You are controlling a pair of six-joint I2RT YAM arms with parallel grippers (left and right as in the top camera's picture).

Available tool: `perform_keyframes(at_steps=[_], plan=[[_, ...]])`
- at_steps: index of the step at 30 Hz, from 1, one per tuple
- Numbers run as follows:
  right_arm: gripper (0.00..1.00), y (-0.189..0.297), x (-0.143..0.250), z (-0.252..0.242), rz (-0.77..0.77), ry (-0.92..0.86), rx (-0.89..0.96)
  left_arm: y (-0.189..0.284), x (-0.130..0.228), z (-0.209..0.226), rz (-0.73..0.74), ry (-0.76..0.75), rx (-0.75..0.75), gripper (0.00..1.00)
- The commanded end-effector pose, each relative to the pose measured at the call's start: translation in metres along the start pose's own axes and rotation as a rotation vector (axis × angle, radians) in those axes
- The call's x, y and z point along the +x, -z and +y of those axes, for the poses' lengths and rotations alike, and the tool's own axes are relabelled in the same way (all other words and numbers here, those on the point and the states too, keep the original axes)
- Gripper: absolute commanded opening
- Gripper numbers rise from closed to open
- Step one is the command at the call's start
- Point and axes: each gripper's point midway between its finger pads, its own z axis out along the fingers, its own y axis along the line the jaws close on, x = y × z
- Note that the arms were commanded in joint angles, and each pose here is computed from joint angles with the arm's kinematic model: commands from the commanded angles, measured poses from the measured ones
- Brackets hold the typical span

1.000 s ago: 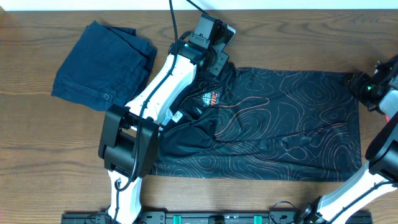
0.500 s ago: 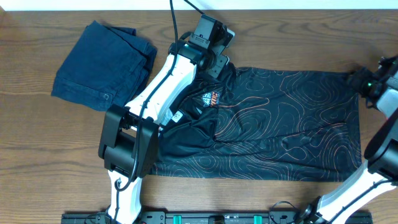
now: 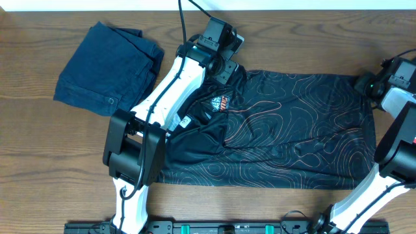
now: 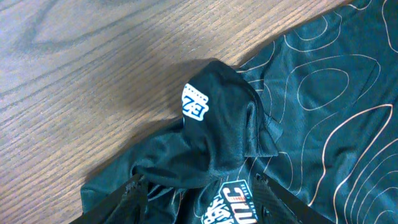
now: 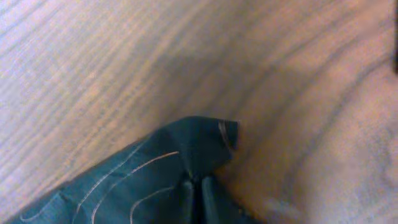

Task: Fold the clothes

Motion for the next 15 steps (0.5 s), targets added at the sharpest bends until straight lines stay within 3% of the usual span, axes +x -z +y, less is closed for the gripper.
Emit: perform_keyframes(at_steps=[1, 9, 15], plan=[[0.01, -0.003, 0.019, -0.018, 0.063, -0.039, 0.042, -0.004, 0.005, 0.004, 0.019, 0.000, -0.012, 0.57], [0.01, 0.062, -0.037, -0.010, -0.068, -0.074, -0.066, -0.004, 0.000, 0.005, -0.001, -0.001, -0.014, 0.58], [0.01, 0.085, -0.045, 0.006, -0.083, -0.064, -0.130, -0.009, -0.013, 0.005, -0.062, 0.067, -0.006, 0.63]])
